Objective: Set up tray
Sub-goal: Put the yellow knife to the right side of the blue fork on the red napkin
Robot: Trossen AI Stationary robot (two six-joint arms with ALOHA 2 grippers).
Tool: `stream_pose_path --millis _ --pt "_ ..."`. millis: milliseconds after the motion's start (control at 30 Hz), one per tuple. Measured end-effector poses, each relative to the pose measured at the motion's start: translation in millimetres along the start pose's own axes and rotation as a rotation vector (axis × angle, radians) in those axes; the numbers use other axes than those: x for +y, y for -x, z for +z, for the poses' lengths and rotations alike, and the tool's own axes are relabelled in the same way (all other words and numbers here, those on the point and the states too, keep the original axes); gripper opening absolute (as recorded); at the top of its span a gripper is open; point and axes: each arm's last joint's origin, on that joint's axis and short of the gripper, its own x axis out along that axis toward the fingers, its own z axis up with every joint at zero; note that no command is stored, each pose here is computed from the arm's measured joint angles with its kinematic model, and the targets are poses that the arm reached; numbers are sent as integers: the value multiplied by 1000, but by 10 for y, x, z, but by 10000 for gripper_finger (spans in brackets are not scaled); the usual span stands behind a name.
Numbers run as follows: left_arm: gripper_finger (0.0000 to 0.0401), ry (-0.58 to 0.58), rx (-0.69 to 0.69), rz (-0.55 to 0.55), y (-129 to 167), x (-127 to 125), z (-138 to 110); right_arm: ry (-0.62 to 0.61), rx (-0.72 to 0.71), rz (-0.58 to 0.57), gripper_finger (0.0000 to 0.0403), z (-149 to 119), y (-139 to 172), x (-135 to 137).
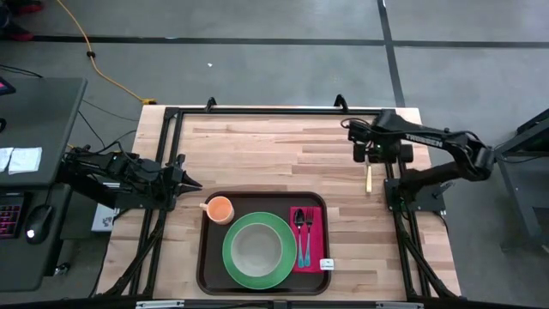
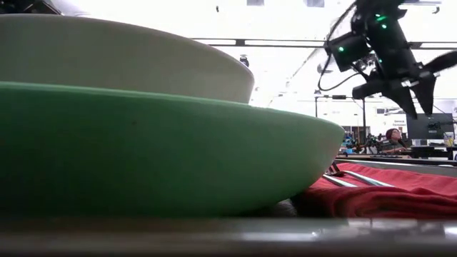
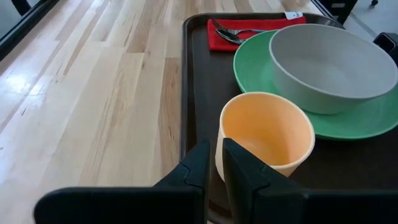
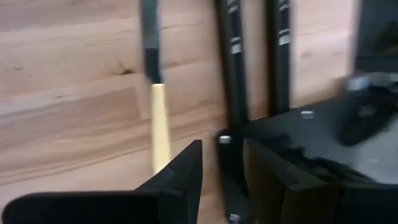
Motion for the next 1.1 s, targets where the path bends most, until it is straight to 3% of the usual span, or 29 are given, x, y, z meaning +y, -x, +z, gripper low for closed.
stream_pose_path --millis 267,600,1100 --pt "74 23 -1 6 0 2 0 -41 41 226 94 -60 -359 -60" --pt "74 38 -2 16 -1 5 1 -32 1 333 94 64 -398 36" --pt "74 50 -3 19 0 6 1 -84 36 397 94 68 -761 69"
